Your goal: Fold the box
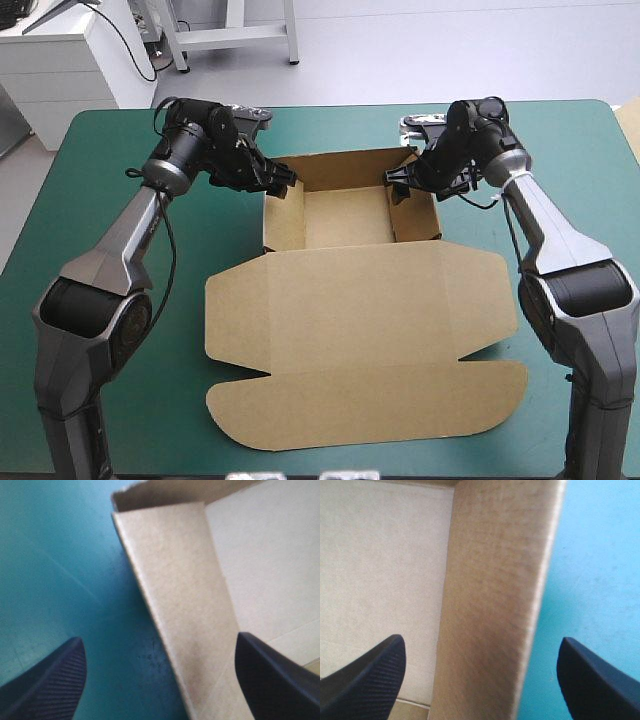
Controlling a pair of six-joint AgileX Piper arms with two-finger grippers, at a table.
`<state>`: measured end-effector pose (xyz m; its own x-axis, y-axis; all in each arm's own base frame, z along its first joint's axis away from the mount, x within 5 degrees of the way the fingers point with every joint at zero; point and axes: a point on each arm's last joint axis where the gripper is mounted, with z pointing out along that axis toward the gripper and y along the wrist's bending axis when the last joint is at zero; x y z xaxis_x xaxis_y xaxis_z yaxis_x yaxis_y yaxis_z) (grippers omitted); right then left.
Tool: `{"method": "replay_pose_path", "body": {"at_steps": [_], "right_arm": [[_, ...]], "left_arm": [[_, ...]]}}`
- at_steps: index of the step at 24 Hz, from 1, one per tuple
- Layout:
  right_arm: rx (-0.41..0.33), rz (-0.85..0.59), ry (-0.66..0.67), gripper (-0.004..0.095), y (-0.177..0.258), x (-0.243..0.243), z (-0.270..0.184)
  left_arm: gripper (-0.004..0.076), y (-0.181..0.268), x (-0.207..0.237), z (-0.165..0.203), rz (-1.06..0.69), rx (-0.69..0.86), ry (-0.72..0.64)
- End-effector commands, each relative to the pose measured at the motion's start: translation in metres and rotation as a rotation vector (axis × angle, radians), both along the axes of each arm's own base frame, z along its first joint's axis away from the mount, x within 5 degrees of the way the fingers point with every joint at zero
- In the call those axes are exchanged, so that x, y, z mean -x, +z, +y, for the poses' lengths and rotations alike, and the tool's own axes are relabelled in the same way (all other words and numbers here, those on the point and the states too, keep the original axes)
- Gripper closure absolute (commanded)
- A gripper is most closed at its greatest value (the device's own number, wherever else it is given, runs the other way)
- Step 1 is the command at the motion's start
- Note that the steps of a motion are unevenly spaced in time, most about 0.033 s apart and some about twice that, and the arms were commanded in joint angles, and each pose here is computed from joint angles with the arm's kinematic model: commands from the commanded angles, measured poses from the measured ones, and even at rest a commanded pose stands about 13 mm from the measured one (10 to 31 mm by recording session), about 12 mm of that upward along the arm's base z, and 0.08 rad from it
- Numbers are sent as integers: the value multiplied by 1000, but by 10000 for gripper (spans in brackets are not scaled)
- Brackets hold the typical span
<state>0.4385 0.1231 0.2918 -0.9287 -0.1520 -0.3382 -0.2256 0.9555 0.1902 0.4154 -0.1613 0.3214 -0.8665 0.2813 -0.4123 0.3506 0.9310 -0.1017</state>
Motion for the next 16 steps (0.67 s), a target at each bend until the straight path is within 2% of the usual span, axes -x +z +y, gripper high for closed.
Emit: {"method": "replay_pose_path", "body": {"at_steps": [1, 3, 9, 12, 13, 15, 16], "right_arm": [[-17, -180, -4, 144, 72, 22, -12], [-26, -247, 12, 145, 96, 31, -15], [-41, -339, 27, 147, 131, 51, -19], [-35, -354, 39, 147, 135, 54, -20], [-33, -355, 43, 147, 135, 54, -20], [-24, -360, 56, 147, 135, 54, -20], [-19, -362, 62, 148, 135, 54, -20]], "left_arm": [[142, 63, 26, 5, -109, 68, -14], [148, 85, 35, 9, -169, 82, -27], [276, 141, 73, 26, -328, 89, -34], [424, 165, 95, 35, -405, 86, -73], [580, 179, 110, 40, -449, 92, -85], [727, 198, 133, 49, -522, 80, -125], [729, 203, 140, 51, -540, 79, -131]]}}
